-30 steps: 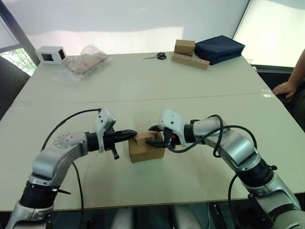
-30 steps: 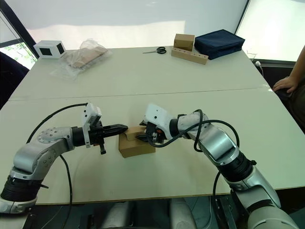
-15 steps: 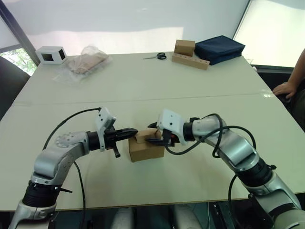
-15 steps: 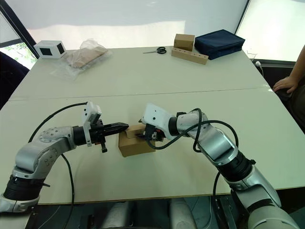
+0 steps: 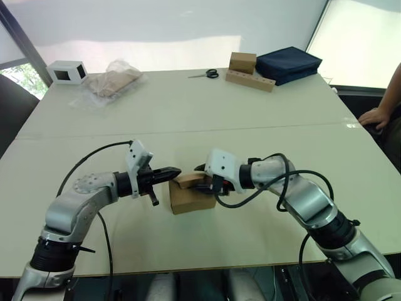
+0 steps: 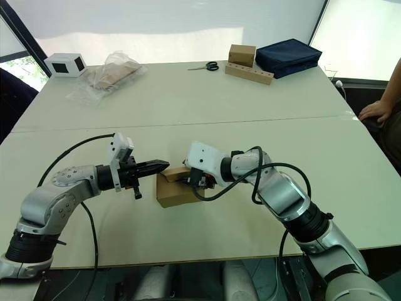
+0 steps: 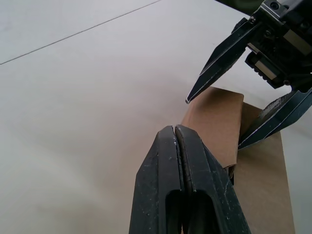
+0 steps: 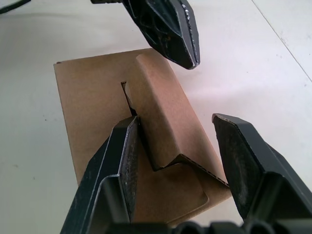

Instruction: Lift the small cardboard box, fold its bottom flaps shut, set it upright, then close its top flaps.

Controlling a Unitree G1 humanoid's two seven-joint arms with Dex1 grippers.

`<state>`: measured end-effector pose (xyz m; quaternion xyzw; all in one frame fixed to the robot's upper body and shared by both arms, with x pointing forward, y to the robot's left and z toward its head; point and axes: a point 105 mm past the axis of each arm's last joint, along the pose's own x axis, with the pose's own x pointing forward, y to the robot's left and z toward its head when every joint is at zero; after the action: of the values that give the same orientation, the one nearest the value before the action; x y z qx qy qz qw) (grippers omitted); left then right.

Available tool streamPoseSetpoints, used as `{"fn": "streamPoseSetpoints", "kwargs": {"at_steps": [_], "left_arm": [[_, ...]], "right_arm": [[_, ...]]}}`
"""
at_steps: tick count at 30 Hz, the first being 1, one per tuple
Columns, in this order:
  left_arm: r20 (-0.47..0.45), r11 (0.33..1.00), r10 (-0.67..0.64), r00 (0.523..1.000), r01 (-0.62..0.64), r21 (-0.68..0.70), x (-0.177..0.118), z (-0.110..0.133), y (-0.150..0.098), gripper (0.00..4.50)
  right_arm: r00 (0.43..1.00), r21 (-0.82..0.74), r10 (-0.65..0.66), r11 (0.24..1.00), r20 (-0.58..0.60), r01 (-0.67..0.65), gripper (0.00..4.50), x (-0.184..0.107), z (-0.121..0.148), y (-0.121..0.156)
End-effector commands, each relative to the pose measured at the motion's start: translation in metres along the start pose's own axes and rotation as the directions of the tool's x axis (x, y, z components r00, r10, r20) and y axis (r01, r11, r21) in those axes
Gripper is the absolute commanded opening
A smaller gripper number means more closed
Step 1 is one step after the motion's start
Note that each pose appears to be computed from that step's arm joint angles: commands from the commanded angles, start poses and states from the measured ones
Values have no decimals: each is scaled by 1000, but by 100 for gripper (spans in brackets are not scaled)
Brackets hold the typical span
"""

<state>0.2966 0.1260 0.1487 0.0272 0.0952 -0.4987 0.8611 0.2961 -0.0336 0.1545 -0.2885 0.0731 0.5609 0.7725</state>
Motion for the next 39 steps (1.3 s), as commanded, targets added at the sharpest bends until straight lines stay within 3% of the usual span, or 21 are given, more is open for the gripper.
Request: {"fn": "streamPoseSetpoints", "kwargs": {"at_steps": [1,19,28,39], "left_arm": [[-20,998,-29,999,30,52,1,0,-8,0],[-53,994,-39,998,44,99,7,-8,-10,0],[11,991,-97,995,96,97,-3,16,-24,0],[-47,992,-58,997,63,114,0,-1,-28,0]], "right_arm": [[1000,19,12,1000,17,-12,243,-3,3,3],[990,126,101,986,96,-113,243,-9,11,17],[984,168,66,981,166,-94,243,-13,20,13],[983,167,105,977,147,-130,243,-10,12,26]]}}
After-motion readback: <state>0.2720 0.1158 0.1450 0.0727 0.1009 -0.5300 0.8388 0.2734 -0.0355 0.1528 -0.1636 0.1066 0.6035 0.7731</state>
